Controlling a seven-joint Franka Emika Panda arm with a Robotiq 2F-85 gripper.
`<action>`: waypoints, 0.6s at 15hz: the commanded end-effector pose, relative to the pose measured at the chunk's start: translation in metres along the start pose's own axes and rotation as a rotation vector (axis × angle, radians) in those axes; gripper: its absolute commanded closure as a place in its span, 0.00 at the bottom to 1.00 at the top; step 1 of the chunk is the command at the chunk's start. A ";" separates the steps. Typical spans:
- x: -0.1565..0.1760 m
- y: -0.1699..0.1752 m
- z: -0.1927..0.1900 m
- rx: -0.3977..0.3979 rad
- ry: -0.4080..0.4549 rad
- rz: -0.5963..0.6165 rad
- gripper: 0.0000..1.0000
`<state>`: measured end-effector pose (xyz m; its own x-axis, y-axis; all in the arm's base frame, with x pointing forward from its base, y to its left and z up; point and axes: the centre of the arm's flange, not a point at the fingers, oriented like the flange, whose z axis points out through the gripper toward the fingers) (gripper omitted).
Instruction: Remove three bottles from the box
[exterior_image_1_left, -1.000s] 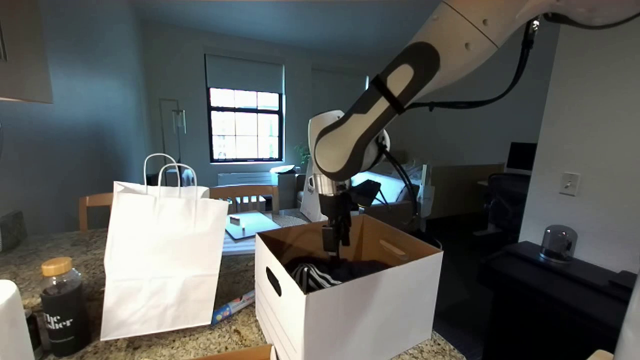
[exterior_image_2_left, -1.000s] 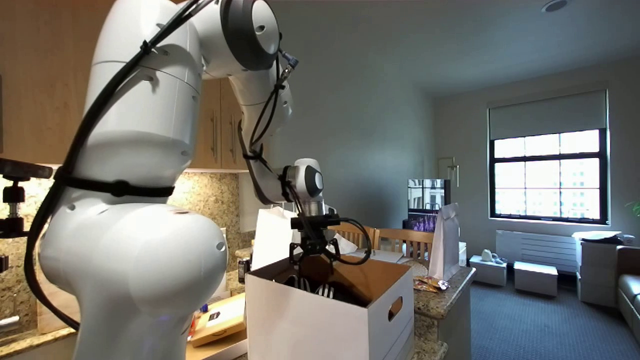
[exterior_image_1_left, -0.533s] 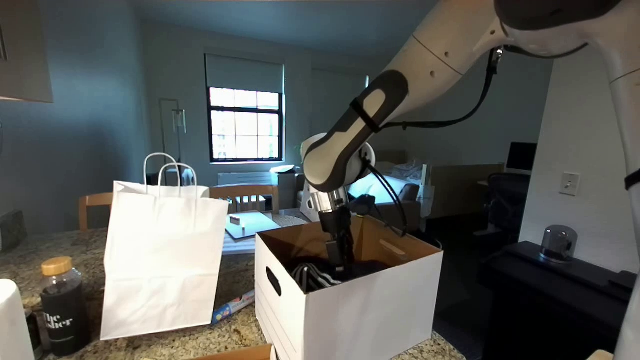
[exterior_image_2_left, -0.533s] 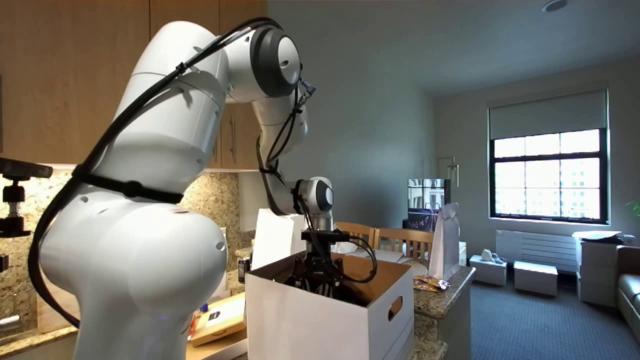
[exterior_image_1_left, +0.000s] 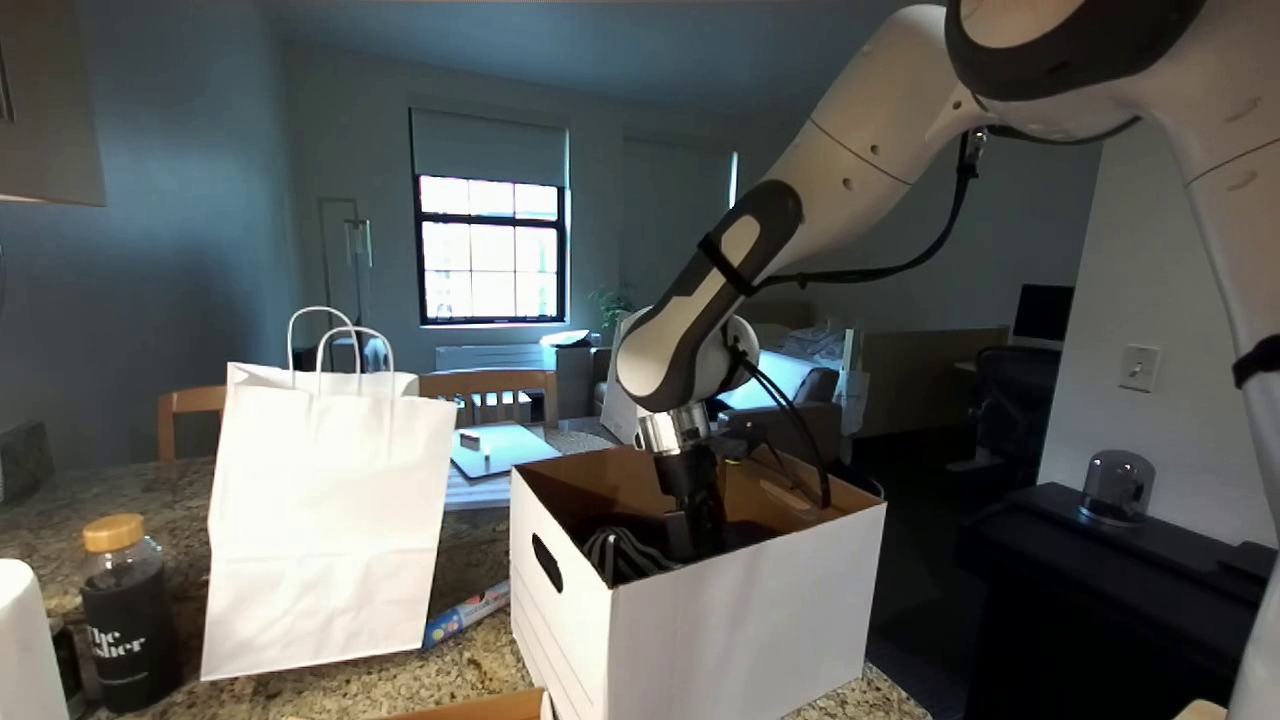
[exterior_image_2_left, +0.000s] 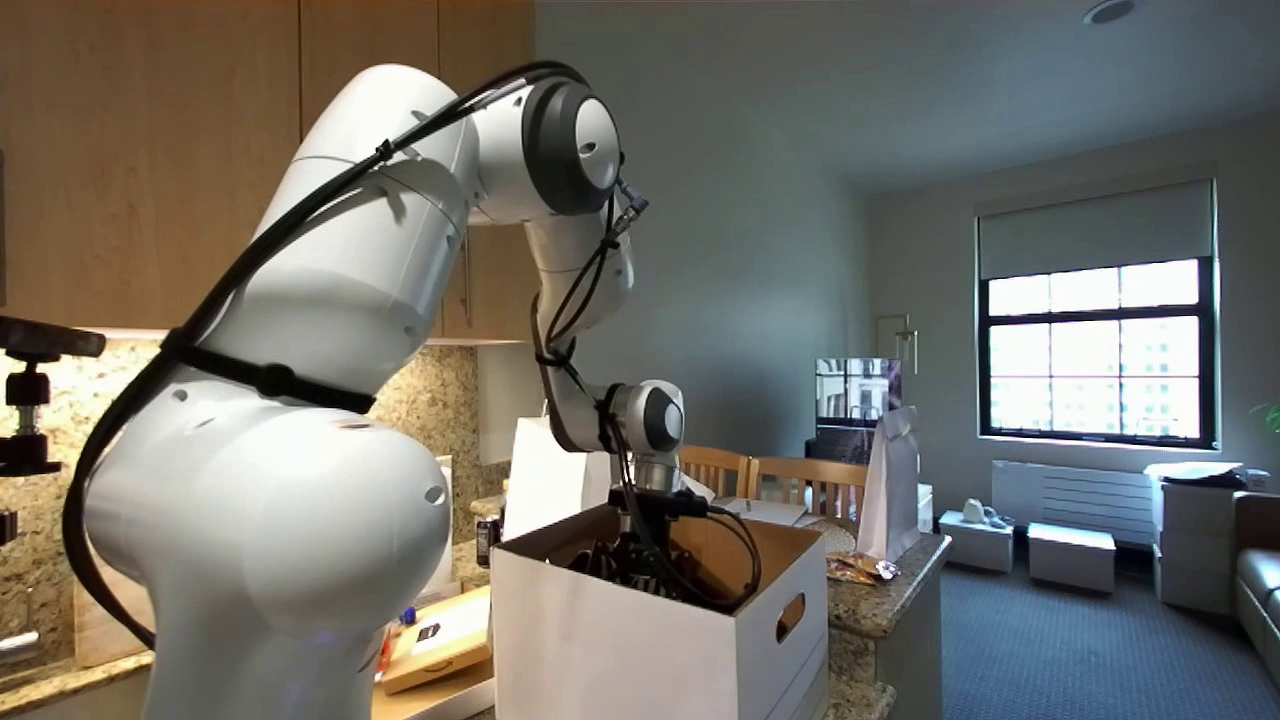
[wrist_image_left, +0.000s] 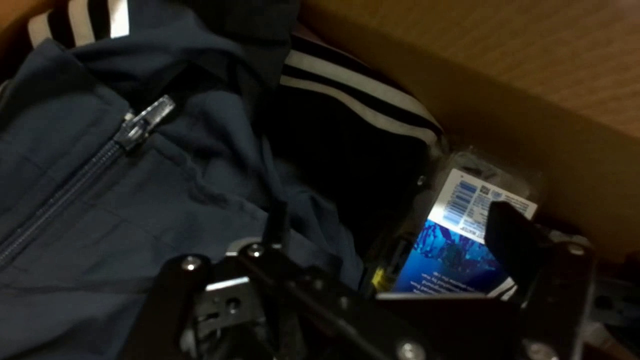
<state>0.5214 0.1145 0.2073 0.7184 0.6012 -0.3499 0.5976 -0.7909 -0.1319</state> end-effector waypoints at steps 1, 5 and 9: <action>0.003 0.003 0.006 0.033 -0.006 0.015 0.00; 0.002 0.006 0.011 0.051 -0.009 0.049 0.00; 0.000 0.004 0.013 0.054 -0.008 0.052 0.00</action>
<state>0.5215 0.1106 0.1930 0.7323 0.5742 -0.3661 0.5629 -0.8130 -0.1493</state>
